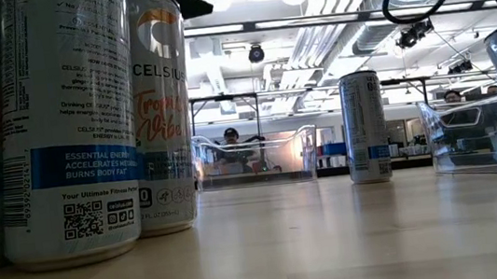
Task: Sort soda cans
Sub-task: Put the white-pink soda can into the right transparent bin
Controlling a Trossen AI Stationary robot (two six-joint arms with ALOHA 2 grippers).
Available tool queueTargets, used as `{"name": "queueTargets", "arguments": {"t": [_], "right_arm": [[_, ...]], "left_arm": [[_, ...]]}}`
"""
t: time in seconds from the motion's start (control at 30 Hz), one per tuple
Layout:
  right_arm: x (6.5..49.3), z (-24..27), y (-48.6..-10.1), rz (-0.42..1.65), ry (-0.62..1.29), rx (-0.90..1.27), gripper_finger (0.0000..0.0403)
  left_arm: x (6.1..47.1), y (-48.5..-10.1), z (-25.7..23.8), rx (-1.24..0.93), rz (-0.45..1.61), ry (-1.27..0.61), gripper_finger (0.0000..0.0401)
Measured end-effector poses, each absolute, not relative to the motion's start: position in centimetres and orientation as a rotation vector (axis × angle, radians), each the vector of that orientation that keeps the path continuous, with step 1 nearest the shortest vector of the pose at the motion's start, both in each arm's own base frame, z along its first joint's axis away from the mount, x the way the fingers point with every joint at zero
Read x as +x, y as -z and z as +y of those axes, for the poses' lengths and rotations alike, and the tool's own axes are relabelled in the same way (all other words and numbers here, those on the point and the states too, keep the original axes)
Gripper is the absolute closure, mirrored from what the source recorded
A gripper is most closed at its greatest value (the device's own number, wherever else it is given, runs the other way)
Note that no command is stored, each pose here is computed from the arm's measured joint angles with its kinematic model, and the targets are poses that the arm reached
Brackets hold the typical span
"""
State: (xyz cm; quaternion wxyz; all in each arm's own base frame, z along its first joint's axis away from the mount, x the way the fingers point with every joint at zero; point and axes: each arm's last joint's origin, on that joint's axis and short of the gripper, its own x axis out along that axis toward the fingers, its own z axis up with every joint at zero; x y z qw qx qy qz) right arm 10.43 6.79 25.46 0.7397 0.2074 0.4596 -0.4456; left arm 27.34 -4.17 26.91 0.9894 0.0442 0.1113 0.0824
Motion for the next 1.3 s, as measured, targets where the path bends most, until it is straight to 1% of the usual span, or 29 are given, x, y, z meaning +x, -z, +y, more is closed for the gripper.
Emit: {"name": "queueTargets", "arguments": {"t": [0.17, 0.33, 0.43, 0.53, 0.73, 0.93, 1.07, 1.2, 1.3], "right_arm": [[10.7, 6.9, -25.3, 0.964, 1.007, 0.447, 0.0140], [11.1, 7.1, -25.0, 0.944, 1.030, 0.416, 0.0139], [11.4, 7.2, -25.0, 0.900, 1.034, 0.403, 0.0139], [11.5, 7.2, -25.3, 0.858, 1.033, 0.398, 0.0139], [12.2, 7.3, -27.3, 0.670, 0.967, 0.331, 0.0142], [13.0, 7.7, -30.2, 0.576, 0.880, 0.265, 0.0143], [13.4, 7.8, -32.2, 0.482, 0.834, 0.202, 0.0144], [14.1, 8.2, -33.7, 0.437, 0.772, 0.149, 0.0144], [15.0, 9.0, -34.5, 0.407, 0.698, 0.089, 0.0144]], "left_arm": [[27.4, -26.7, -3.3, 0.074, 0.242, -0.186, 0.0057], [27.9, -25.9, -2.3, 0.095, 0.296, -0.027, 0.0057], [28.8, -24.9, -1.9, 0.100, 0.309, -0.007, 0.0057], [30.0, -23.8, -1.6, 0.151, 0.301, -0.007, 0.0057], [32.1, -22.1, -1.9, 0.252, 0.210, 0.003, 0.0057], [33.6, -22.7, -1.3, 0.241, 0.072, 0.019, 0.0057], [34.2, -22.7, -0.7, 0.241, 0.062, 0.015, 0.0057], [34.4, -23.1, -0.2, 0.221, 0.044, 0.112, 0.0057], [34.3, -23.1, 0.1, 0.225, 0.033, 0.136, 0.0057]]}}
